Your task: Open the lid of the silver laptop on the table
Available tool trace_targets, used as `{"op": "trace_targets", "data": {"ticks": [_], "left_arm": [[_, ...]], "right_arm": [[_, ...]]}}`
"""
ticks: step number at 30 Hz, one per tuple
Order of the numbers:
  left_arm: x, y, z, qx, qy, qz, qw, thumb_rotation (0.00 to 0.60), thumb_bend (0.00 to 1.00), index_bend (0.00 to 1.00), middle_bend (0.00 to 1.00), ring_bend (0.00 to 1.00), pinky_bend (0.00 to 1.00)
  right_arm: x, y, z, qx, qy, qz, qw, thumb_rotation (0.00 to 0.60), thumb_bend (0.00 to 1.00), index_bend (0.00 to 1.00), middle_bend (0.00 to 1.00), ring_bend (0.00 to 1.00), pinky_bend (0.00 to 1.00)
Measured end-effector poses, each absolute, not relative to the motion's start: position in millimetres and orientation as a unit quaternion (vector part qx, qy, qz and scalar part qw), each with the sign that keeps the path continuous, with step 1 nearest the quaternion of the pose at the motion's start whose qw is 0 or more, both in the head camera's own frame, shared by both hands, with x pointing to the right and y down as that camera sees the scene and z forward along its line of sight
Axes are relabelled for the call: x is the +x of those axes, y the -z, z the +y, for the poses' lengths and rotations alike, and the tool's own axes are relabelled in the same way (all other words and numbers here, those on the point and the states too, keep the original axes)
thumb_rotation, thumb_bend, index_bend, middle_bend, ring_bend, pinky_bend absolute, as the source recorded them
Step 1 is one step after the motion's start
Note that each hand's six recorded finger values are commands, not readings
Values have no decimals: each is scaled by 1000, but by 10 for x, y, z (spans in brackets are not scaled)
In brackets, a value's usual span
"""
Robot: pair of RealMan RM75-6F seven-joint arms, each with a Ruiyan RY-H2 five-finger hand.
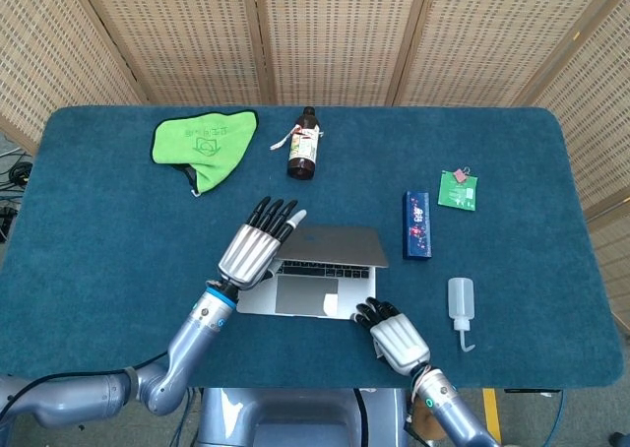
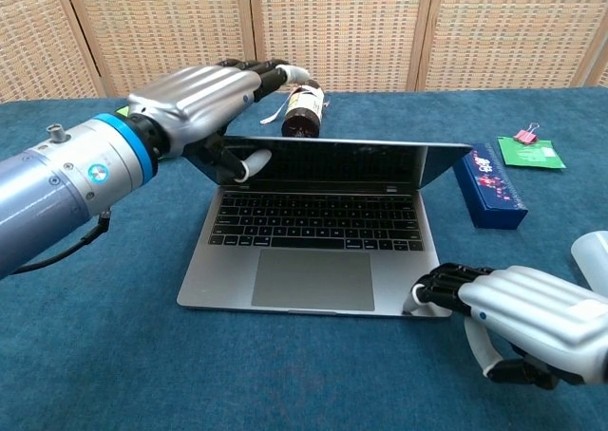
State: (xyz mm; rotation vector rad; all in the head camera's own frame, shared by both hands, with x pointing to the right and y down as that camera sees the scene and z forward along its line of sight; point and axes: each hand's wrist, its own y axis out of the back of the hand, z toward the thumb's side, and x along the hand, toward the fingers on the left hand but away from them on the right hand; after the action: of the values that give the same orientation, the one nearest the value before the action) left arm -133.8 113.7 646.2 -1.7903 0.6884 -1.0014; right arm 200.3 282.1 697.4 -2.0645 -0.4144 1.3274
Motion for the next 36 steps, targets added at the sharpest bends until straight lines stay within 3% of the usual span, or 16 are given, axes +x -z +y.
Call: {"op": "trace_targets", "data": {"ticks": [20,36], "left_arm": [[-1268,-6320,526,-699,447,356,430,600,477,0,0,0,0],[-1310,-6486,283,-670,474,363,442,600,484,0,0,0,0]], "right_arm": [[2003,-6917,2816,-779,-492,-142,361,600,1000,167,192,67,157],[1990,-6913,2790,-778,-491,-138,367,600,1000,167,192,67,157]]}}
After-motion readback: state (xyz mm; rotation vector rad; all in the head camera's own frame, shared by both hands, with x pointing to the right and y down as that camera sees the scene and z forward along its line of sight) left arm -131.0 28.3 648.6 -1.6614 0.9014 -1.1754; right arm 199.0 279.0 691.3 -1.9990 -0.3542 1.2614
